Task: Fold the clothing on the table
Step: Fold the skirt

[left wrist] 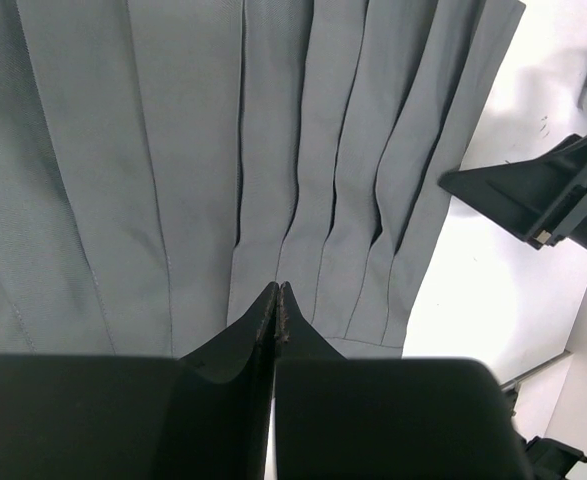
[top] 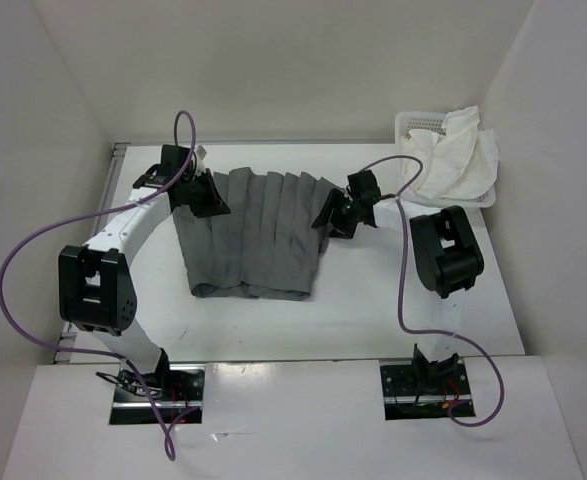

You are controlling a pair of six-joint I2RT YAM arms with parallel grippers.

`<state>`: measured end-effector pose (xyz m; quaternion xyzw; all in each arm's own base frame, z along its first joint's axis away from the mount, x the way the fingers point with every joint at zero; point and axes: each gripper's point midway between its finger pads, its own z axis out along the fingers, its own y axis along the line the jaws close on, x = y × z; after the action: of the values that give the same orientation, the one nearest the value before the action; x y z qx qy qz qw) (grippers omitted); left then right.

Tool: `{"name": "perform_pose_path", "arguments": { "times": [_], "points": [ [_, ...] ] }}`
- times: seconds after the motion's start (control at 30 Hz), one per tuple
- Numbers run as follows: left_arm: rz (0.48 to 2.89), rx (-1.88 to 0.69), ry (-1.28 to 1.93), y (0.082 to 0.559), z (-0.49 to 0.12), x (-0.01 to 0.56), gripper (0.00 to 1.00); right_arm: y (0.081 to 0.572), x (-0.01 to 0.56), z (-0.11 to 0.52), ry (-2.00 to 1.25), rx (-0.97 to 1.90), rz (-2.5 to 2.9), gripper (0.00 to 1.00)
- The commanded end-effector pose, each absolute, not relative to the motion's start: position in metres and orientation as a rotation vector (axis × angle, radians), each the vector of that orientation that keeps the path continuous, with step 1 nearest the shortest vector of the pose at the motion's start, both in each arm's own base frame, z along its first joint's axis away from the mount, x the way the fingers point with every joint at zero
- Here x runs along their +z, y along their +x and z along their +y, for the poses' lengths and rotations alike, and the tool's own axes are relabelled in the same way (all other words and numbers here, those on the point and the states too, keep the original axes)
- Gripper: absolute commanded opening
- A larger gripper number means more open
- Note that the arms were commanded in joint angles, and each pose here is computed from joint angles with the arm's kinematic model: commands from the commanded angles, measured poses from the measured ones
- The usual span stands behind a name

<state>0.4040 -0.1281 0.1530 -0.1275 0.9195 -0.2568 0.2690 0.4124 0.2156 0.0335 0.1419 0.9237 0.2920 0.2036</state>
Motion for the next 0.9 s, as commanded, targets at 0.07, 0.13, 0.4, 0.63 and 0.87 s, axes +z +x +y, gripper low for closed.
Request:
{"name": "perform_pose_path", "arguments": {
  "times": [0.07, 0.13, 0.4, 0.63, 0.87],
  "points": [
    [2.461, -0.683, -0.296, 0.406, -0.128, 0.153, 0.0, 0.413, 0.016, 0.222, 0.377, 0.808, 2.601, 0.49],
    [2.47, -0.682, -0.299, 0.406, -0.128, 0.149, 0.0, 0.412, 0.011, 0.222, 0.381, 0.804, 2.611, 0.22],
    [2.487, -0.655, -0.269, 0.409, -0.14, 0.138, 0.0, 0.41, 0.023, 0.185, 0.471, 0.575, 2.577, 0.0],
    [2.529, -0.648, -0.241, 0.407, -0.157, 0.127, 0.0, 0.381, 0.034, 0.12, 0.653, 0.451, 2.583, 0.0],
    [2.558, -0.665, -0.192, 0.408, -0.186, 0.114, 0.0, 0.356, 0.057, 0.073, 0.75, 0.339, 2.549, 0.0]
  ]
}}
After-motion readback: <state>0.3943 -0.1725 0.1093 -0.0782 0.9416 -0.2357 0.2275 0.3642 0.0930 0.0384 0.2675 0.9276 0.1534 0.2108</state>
